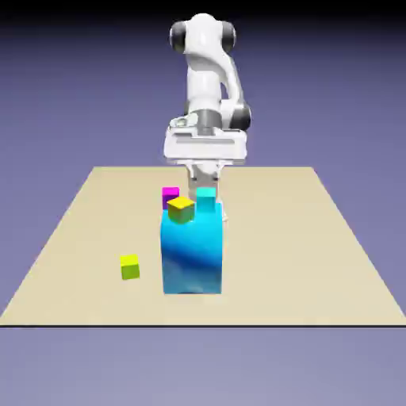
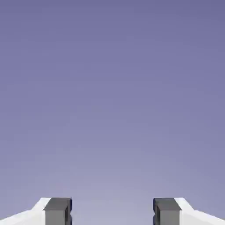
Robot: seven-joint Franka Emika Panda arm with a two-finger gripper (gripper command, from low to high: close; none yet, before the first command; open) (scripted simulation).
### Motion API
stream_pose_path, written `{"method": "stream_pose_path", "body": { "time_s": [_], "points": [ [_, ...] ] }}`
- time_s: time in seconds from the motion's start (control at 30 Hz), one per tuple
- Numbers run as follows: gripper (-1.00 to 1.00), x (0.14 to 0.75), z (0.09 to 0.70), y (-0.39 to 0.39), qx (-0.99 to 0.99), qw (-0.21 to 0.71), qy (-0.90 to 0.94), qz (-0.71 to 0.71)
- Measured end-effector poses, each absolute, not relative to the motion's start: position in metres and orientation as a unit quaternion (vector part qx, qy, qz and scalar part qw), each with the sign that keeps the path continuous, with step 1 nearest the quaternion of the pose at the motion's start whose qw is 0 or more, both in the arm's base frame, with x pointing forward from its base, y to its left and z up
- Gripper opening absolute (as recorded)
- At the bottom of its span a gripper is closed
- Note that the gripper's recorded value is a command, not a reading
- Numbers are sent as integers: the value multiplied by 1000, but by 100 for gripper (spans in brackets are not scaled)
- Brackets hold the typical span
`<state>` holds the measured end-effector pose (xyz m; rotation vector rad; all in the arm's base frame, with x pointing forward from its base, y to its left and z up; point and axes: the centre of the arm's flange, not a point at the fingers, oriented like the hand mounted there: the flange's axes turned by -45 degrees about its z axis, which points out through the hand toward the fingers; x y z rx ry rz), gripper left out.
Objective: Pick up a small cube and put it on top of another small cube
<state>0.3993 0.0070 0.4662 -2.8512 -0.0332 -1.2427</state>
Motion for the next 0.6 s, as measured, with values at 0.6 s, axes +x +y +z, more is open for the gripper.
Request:
{"method": "stream_pose_path", "body": {
  "time_s": [0.6],
  "points": [
    [0, 389, 280, -169, -849, 200, 479, -98]
  ]
}}
